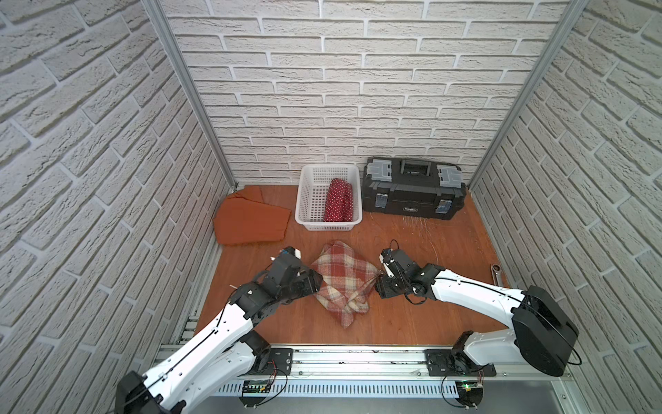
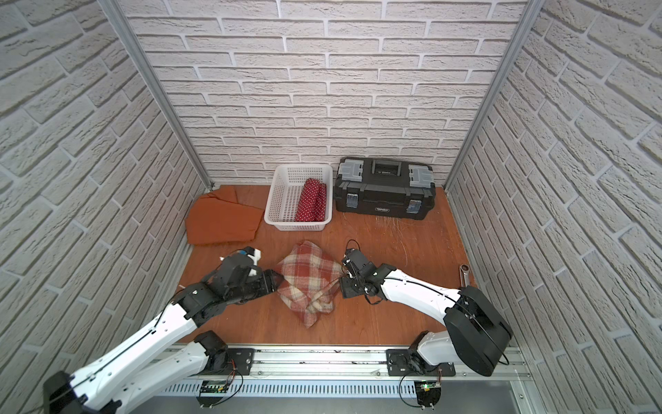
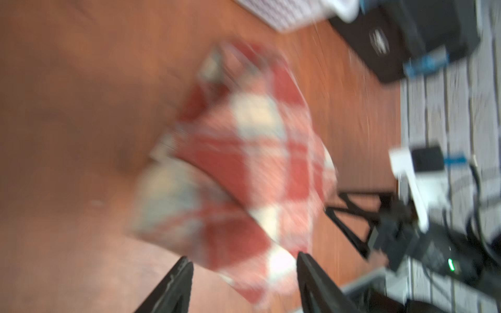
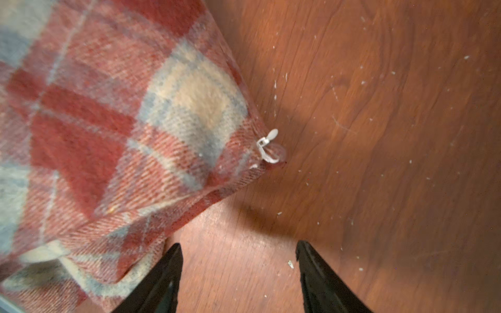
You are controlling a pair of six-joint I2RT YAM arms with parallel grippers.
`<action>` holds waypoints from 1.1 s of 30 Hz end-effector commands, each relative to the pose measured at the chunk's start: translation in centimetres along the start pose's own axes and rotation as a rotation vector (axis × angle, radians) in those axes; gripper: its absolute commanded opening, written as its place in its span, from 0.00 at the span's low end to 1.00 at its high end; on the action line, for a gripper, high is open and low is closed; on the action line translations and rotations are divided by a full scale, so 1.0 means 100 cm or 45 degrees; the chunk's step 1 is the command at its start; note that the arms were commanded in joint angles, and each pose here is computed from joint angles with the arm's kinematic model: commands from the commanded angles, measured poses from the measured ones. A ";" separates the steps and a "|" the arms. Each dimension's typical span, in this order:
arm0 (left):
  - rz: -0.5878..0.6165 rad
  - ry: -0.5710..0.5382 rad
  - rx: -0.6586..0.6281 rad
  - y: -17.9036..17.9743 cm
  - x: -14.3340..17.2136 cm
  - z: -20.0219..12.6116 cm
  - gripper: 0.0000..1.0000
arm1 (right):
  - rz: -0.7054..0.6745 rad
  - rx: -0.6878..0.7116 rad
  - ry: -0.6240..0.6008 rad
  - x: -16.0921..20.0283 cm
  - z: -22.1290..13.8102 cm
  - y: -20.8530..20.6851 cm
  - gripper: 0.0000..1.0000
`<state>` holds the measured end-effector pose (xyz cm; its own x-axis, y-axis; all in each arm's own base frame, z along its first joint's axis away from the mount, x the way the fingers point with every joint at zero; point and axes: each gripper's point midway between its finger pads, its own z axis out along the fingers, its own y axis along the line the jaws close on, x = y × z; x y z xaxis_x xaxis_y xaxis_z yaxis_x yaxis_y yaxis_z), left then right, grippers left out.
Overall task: Roll up the skirts
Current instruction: Place the skirt at the center of the board.
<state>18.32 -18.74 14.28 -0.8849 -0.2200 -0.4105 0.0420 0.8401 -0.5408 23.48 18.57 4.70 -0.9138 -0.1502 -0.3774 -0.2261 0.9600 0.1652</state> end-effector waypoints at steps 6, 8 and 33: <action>0.047 -0.070 -0.085 -0.013 0.037 0.039 0.98 | 0.045 0.036 -0.059 -0.001 -0.007 -0.008 0.68; 0.060 -0.153 -0.083 -0.019 0.027 0.046 0.98 | 0.054 0.013 -0.055 0.001 -0.007 -0.005 0.68; 0.114 -0.372 -0.074 -0.039 -0.013 0.064 0.47 | -0.010 -0.326 -0.030 0.013 0.037 0.075 0.51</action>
<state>21.92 -25.53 12.08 -0.7280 -0.2680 -0.6311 0.0771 0.8826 -0.4638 21.12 25.22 2.15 -0.9059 -0.1743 -0.3859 -0.3209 0.8772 0.3571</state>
